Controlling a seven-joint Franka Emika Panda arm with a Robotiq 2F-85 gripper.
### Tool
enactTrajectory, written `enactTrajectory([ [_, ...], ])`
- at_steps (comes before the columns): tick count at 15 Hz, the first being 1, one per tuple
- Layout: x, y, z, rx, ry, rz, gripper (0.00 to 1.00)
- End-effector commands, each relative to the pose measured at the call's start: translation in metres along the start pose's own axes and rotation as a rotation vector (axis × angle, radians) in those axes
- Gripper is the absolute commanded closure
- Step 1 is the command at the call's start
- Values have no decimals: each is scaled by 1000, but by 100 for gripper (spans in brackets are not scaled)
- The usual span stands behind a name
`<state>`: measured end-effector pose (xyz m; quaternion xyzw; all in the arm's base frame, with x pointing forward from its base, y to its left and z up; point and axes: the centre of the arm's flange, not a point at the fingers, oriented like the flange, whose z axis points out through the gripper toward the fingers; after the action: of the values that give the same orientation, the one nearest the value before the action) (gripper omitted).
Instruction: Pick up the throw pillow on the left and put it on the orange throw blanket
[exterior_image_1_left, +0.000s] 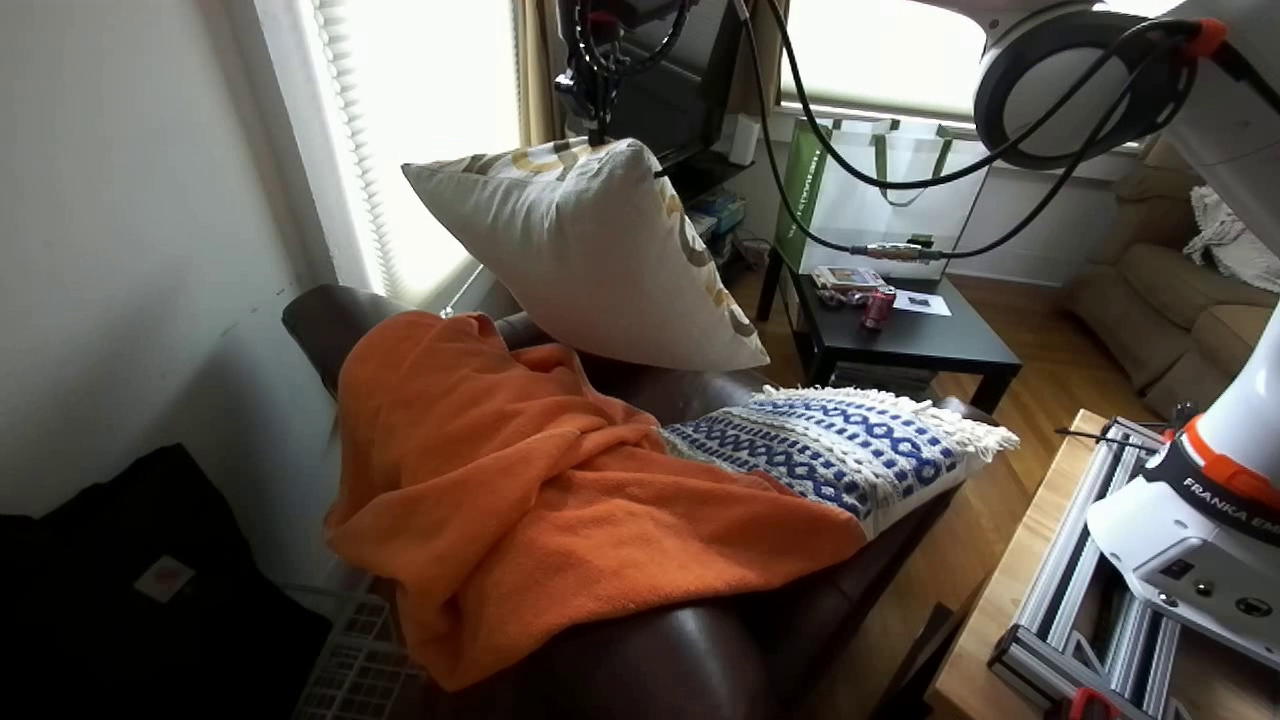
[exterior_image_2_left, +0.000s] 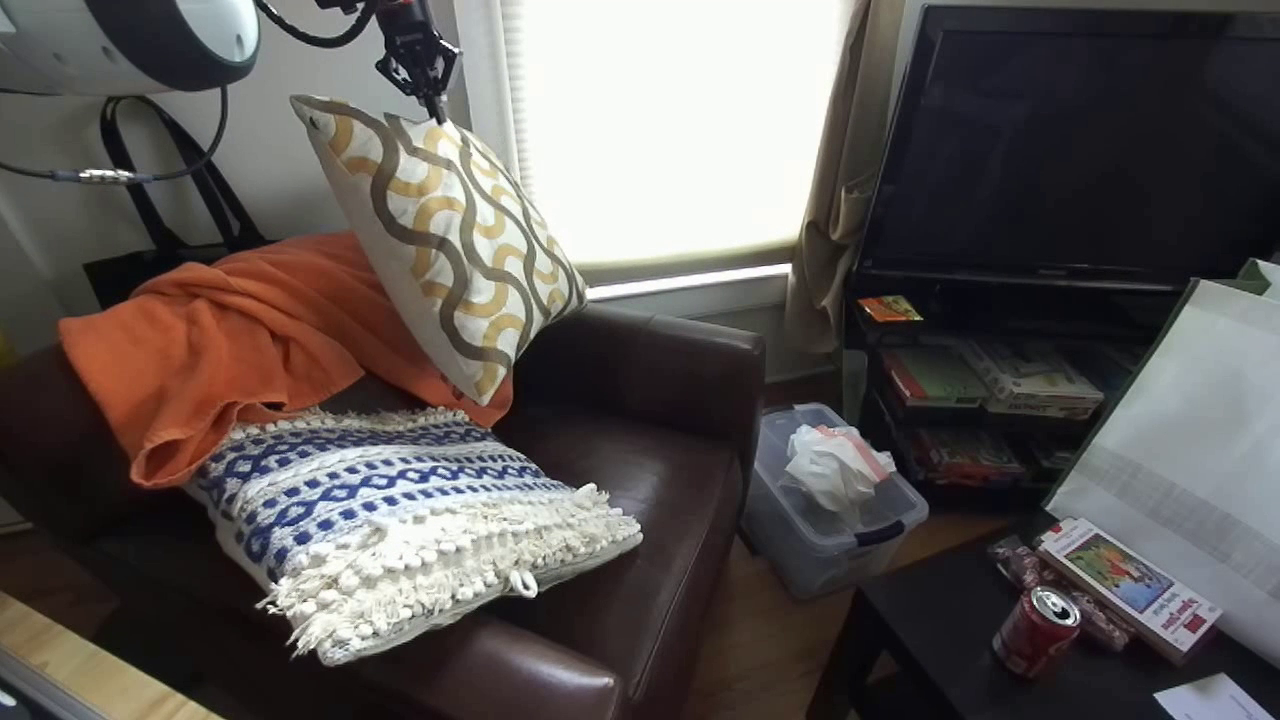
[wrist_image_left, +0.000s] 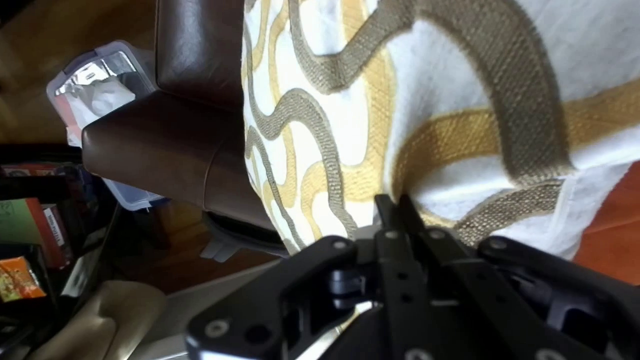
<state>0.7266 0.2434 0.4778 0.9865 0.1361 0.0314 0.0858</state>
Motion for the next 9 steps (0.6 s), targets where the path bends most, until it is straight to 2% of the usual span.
enactTrajectory([
  [1,0,0,1,0,-2,-3,97],
  [3,0,0,2,0,-6,-7,97],
  [5,1,-13,18,30,-47,-64,99],
  [9,0,-47,73,83,-132,-190,99],
])
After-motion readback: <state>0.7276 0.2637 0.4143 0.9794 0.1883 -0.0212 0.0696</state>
